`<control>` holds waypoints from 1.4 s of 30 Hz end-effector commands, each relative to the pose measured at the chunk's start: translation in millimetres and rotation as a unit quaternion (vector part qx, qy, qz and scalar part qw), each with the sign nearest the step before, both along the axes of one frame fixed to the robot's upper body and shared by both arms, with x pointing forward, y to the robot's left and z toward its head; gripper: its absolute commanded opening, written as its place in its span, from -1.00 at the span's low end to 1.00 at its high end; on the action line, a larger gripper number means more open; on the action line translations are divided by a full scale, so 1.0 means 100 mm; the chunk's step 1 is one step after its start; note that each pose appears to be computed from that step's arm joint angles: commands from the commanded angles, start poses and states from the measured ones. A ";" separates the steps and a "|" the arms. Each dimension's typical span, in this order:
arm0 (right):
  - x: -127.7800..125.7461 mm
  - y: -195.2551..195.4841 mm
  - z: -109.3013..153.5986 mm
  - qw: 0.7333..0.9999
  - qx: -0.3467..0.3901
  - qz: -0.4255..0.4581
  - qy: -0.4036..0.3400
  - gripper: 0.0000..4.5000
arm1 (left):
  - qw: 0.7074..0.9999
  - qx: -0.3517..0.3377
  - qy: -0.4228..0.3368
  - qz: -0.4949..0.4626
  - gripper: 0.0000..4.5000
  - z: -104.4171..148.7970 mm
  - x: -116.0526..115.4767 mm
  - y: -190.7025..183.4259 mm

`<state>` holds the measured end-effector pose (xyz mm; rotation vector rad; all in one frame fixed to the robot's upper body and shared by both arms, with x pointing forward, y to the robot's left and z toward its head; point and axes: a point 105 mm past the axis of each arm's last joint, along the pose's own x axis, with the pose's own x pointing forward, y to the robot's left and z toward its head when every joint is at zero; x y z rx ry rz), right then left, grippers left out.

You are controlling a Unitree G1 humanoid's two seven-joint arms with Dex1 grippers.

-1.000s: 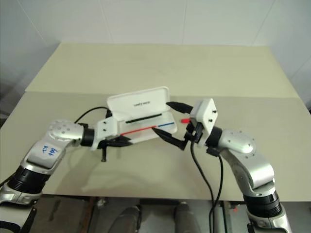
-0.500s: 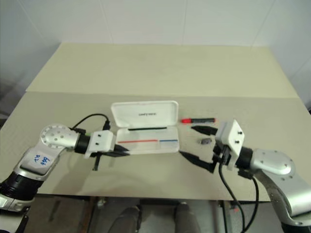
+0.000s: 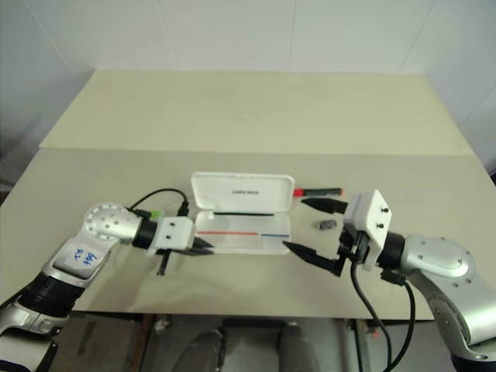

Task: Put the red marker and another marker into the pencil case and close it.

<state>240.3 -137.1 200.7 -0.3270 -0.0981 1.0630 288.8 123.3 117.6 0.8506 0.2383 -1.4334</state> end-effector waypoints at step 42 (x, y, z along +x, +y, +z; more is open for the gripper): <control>0.50 -0.33 0.04 0.993 -0.119 0.013 -0.025 1.00 | 0.979 -0.204 0.002 0.017 0.99 1.08 -0.24 0.12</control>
